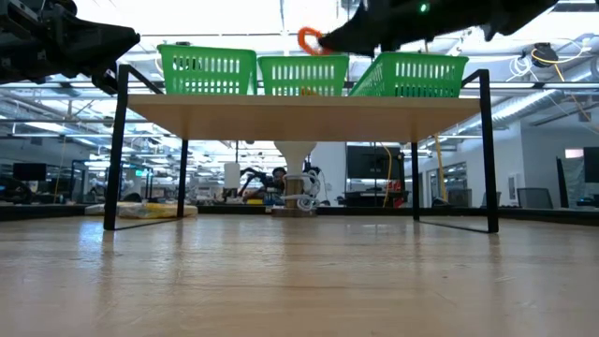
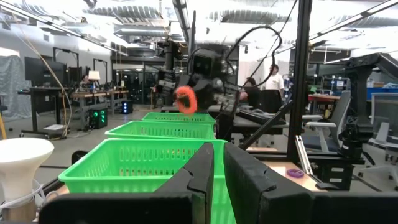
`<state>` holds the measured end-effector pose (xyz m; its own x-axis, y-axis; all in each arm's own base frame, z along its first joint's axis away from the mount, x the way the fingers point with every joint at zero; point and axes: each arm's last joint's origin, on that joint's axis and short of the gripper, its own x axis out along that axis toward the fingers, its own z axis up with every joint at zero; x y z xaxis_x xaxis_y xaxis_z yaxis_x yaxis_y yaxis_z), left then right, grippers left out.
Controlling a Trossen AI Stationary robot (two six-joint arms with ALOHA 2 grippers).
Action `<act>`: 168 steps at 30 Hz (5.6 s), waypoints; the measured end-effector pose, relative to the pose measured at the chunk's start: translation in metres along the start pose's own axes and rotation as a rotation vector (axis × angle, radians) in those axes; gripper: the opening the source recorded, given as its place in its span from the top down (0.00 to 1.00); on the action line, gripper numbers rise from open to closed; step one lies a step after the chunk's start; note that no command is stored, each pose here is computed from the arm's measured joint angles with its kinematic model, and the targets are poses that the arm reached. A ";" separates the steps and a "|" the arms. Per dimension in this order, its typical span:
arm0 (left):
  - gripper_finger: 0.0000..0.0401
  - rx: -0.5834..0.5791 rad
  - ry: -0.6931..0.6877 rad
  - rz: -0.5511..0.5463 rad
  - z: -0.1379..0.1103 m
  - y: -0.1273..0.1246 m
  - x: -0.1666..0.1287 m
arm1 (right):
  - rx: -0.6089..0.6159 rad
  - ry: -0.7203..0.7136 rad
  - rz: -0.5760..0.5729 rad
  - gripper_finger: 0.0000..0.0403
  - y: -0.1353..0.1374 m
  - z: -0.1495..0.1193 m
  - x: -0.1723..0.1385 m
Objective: Pick & Place Office Desk Supplies
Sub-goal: Put the orange spring keychain into the center green bin on the shelf, then put the purple spring keychain into the center green bin on the shelf
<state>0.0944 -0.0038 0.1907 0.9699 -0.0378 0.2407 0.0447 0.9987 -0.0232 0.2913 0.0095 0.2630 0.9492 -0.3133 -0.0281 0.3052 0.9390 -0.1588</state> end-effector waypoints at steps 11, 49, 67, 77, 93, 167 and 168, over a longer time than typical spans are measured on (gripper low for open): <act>0.89 0.000 0.000 0.000 0.000 0.000 0.000 | -0.050 -0.017 -0.019 0.79 -0.006 0.003 0.000; 0.89 0.000 0.000 0.000 0.000 0.000 0.000 | -0.038 0.041 -0.001 0.43 -0.004 -0.004 0.000; 0.89 0.000 0.000 0.000 0.000 0.000 0.000 | -0.287 -0.058 0.286 0.39 0.054 0.030 -0.064; 0.89 0.000 0.000 0.000 0.000 0.000 0.000 | 0.093 -0.024 0.968 0.38 0.108 0.048 -0.157; 0.89 0.000 0.000 0.000 0.000 0.000 0.000 | 0.542 0.810 0.834 0.46 0.171 -0.024 -0.245; 0.89 0.000 0.001 0.000 0.000 0.000 0.000 | -0.189 0.332 0.604 1.00 0.122 -0.045 -0.067; 0.89 0.000 0.000 0.000 0.000 0.000 0.000 | -0.181 0.288 0.605 1.00 0.119 -0.041 -0.062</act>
<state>0.0944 -0.0038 0.1906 0.9700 -0.0377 0.2403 0.0446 0.9987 -0.0232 0.2661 0.1351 0.2049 0.8828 0.2091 -0.4206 -0.3127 0.9298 -0.1941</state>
